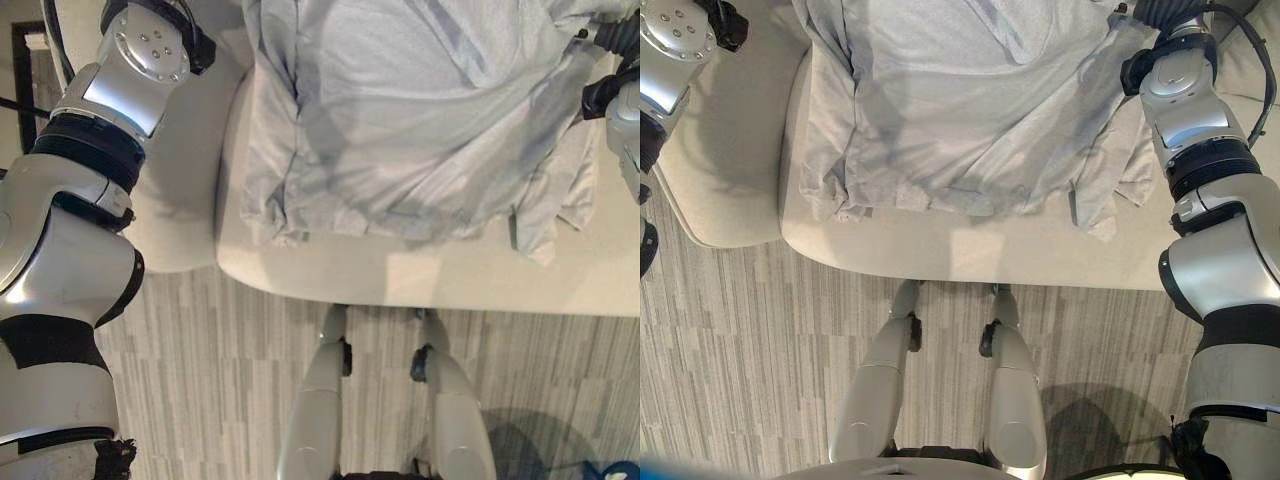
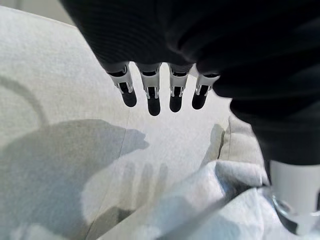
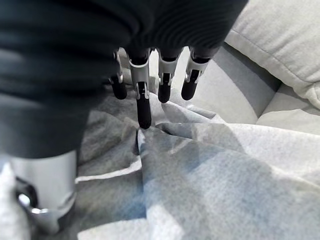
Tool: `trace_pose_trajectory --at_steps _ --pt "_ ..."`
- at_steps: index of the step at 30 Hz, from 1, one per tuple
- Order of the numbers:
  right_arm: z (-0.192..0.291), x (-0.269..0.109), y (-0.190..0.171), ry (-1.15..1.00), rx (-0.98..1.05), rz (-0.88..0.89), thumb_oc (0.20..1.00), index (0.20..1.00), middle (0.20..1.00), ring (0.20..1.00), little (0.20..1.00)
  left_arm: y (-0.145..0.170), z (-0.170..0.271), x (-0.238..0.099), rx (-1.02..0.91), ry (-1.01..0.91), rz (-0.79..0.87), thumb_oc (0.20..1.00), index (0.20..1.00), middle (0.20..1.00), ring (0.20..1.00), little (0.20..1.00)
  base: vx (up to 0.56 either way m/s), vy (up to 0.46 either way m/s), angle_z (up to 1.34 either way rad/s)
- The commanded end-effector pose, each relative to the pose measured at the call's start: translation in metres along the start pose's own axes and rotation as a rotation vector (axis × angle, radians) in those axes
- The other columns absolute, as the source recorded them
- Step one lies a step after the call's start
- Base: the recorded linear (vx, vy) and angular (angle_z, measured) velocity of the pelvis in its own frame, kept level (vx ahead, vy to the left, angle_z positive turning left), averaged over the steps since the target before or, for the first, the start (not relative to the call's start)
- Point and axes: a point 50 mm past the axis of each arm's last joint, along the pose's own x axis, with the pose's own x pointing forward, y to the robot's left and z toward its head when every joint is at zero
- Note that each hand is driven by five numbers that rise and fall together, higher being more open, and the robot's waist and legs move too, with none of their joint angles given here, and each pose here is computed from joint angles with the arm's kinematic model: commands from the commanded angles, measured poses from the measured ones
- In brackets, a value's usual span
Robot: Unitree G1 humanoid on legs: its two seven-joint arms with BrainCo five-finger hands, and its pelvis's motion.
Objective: Hang the clothes on the sofa on the clothes rack.
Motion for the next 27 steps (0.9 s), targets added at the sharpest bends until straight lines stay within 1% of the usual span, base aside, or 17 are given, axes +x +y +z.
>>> trace_pose_trajectory --at_steps 1,4,12,27 --pt "0.013 0.005 -0.025 -0.074 0.019 -0.088 1.000 1.000 1.000 1.000 1.000 -0.001 -0.006 0.001 -0.044 0.027 0.017 1.000 1.000 1.000 1.000 1.000 0.00 0.000 0.00" --pt "0.028 0.005 -0.016 -0.121 0.048 -0.065 1.000 1.000 1.000 1.000 1.000 -0.010 -0.013 -0.001 -0.060 0.065 -0.008 1.000 1.000 1.000 1.000 1.000 0.00 0.000 0.00" --pt "0.049 0.002 0.006 -0.196 0.048 -0.012 1.000 1.000 1.000 1.000 1.000 -0.030 -0.010 -0.003 -0.075 0.071 -0.069 1.000 1.000 1.000 1.000 1.000 0.03 -0.004 -0.08" --pt "0.070 -0.005 0.028 -0.279 0.071 0.043 1.000 1.000 1.000 1.000 1.000 -0.046 -0.015 -0.010 -0.111 0.098 -0.101 1.000 1.000 1.000 1.000 1.000 0.01 0.000 -0.01"
